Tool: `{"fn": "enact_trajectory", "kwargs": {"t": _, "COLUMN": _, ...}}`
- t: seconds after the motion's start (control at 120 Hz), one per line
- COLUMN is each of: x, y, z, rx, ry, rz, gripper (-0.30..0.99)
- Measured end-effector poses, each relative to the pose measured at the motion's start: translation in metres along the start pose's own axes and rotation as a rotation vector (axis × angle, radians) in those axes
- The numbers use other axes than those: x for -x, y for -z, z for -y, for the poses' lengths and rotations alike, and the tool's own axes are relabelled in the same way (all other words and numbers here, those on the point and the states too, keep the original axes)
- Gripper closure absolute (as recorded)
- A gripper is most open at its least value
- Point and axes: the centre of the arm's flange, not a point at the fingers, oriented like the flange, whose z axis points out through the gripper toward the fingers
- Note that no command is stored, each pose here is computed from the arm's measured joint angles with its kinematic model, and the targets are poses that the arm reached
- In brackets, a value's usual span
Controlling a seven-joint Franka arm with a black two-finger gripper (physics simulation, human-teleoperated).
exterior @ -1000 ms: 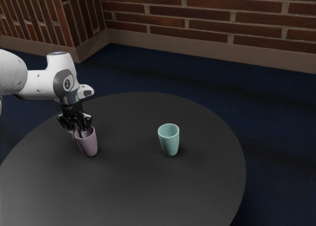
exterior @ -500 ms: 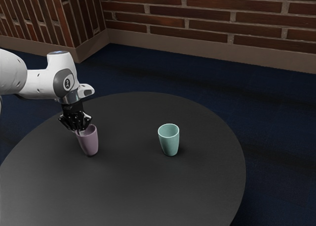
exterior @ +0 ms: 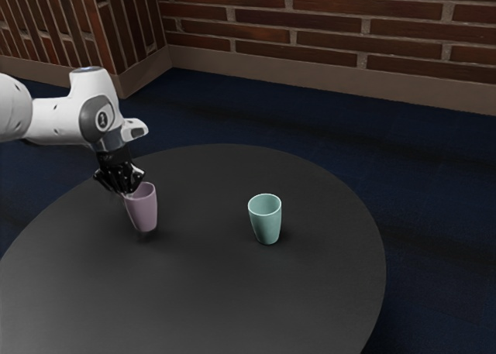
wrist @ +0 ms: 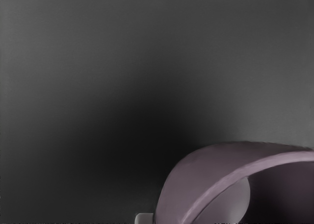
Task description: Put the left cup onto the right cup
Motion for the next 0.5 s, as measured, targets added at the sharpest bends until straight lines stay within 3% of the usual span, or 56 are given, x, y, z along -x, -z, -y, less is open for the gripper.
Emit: {"fn": "enact_trajectory", "kwargs": {"t": 0.5, "x": 0.018, "y": 0.062, "z": -0.032, "rx": 0.031, "ry": -0.066, "rz": -0.054, "gripper": 0.79}}
